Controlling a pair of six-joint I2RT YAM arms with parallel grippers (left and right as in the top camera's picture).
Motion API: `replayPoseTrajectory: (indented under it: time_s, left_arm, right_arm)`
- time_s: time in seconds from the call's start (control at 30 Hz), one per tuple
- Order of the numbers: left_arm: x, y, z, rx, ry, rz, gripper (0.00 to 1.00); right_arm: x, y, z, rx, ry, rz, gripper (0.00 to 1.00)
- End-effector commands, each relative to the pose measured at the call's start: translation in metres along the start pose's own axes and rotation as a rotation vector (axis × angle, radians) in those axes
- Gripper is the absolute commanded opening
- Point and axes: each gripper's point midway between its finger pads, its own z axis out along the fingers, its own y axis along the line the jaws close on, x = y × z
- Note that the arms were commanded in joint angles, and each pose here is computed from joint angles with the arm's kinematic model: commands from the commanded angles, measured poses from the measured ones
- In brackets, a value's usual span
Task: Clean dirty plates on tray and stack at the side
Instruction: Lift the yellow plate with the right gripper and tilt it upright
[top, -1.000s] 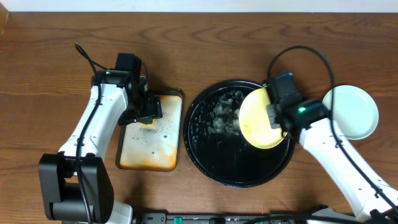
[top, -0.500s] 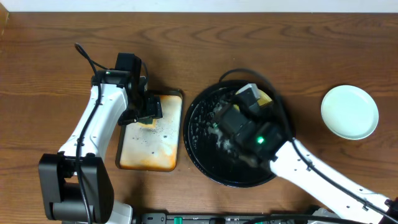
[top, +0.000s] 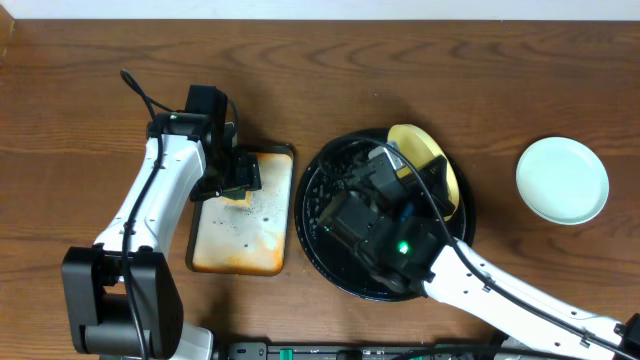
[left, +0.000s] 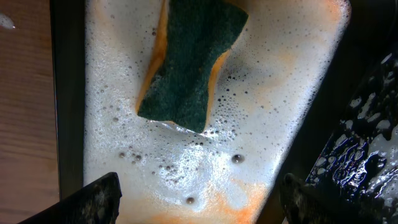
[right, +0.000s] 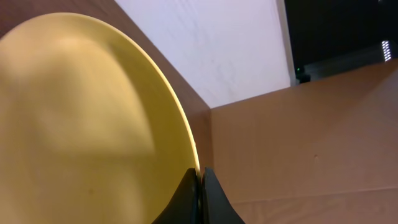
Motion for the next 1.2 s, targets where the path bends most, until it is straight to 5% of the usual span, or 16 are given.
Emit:
replayPoseTrajectory:
  time_s: [0.0, 1.17]
  left_arm:
    - [0.0015, -0.0003, 0.0012, 0.007, 0.008, 0.007, 0.83]
    - [0.0015, -0.0003, 0.0012, 0.007, 0.008, 0.007, 0.83]
  right_arm:
    - [-0.0056, -0.0172, -0.0065, 0.063, -0.028, 0.014, 0.01]
    - [-0.0063, -0.0169, -0.0066, 0.061, -0.030, 0.021, 0.01]
